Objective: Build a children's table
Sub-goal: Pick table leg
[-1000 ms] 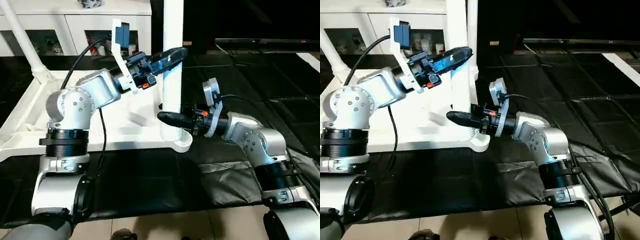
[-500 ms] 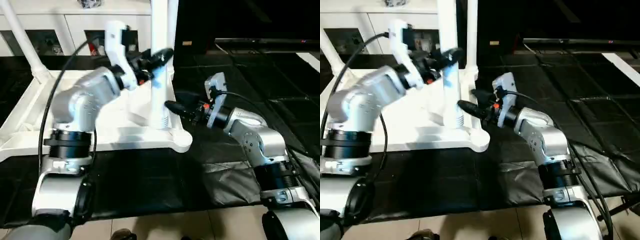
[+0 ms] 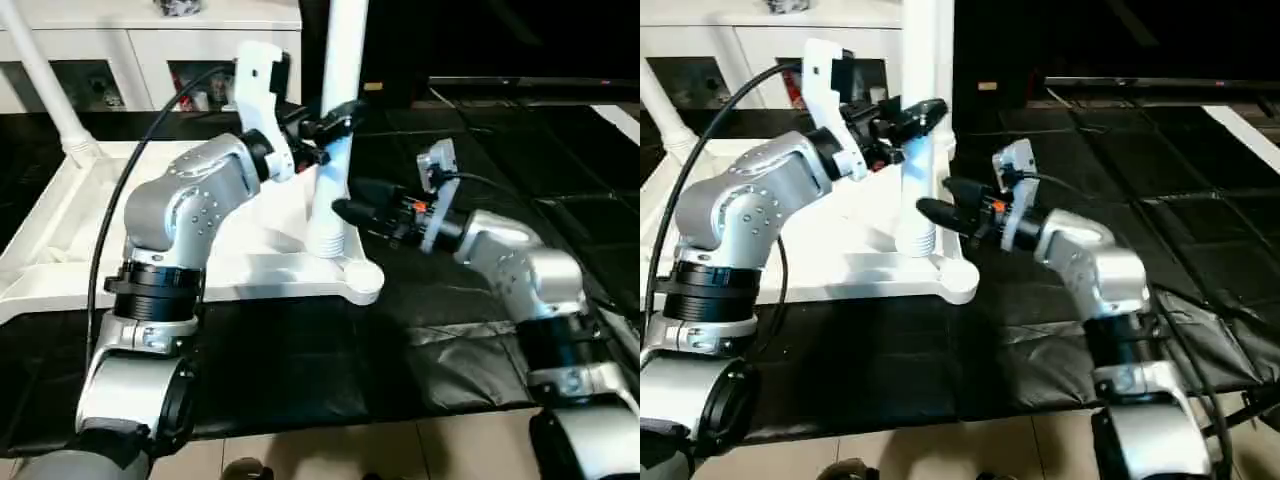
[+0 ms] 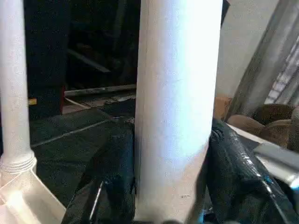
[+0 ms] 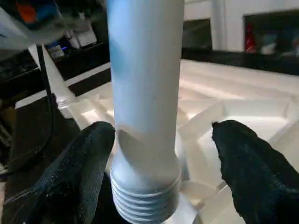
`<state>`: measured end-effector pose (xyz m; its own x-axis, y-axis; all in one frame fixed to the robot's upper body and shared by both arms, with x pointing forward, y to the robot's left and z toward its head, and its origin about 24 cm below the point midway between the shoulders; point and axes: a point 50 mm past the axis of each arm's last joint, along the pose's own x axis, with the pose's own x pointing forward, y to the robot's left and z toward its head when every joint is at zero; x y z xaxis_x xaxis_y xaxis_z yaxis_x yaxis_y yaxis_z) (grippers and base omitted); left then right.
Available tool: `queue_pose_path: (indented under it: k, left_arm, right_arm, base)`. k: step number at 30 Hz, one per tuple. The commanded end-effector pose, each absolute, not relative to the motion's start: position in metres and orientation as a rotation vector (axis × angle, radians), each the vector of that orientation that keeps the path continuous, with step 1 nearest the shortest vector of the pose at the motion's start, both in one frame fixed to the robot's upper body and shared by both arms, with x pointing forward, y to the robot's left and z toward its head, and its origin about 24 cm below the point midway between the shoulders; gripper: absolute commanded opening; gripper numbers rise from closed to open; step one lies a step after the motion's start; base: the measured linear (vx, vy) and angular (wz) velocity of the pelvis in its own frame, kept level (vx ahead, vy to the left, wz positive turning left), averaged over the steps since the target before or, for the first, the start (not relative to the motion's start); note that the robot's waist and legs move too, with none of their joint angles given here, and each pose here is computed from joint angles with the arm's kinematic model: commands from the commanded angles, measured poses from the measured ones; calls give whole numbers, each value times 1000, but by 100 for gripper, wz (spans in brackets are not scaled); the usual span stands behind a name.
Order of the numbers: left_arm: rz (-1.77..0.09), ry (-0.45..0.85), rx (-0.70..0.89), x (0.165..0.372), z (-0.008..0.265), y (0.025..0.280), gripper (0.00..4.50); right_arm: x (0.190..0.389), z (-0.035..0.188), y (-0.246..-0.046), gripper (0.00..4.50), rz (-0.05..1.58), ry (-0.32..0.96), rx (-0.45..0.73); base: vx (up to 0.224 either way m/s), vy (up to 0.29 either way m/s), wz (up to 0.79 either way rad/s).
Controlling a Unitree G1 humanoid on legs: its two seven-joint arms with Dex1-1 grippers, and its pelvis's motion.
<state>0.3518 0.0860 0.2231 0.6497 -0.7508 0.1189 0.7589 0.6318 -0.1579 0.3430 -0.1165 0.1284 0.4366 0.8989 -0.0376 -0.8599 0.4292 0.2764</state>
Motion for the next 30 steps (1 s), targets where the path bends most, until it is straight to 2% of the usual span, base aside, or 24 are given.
queue_pose_path:
  k: [1, 14, 17, 20, 22, 25, 26, 30]
  left_arm:
    - [-900, -70, -171, 347, 229, 81, 182]
    - [-973, -58, -97, 338, 225, 71, 182]
    - [-972, -63, -91, 339, 226, 72, 182]
    - [-976, -65, -86, 338, 227, 71, 182]
    - [-980, -65, -87, 338, 227, 71, 182]
    - [-994, -64, -90, 337, 228, 70, 182]
    - [-998, -64, -93, 336, 228, 70, 182]
    - [-1007, -63, -98, 335, 228, 68, 182]
  right_arm:
    - [346, 135, -111, 375, 1126, 184, 207]
    - [350, 134, -98, 375, 1177, 229, 210]
    - [350, 132, -97, 339, 1182, 246, 207]
    - [350, 131, -97, 336, 1188, 254, 207]
    - [350, 131, -97, 305, 1189, 255, 209]
    - [350, 130, -97, 287, 1191, 256, 212]
    - [350, 130, -97, 261, 1192, 257, 214]
    - [350, 130, -97, 242, 1188, 254, 228]
  base:
    - [0, 0, 0]
    - [0, 0, 0]
    - [0, 0, 0]
    - [0, 0, 0]
    - [0, 0, 0]
    - [0, 0, 0]
    - [0, 0, 0]
    - [0, 0, 0]
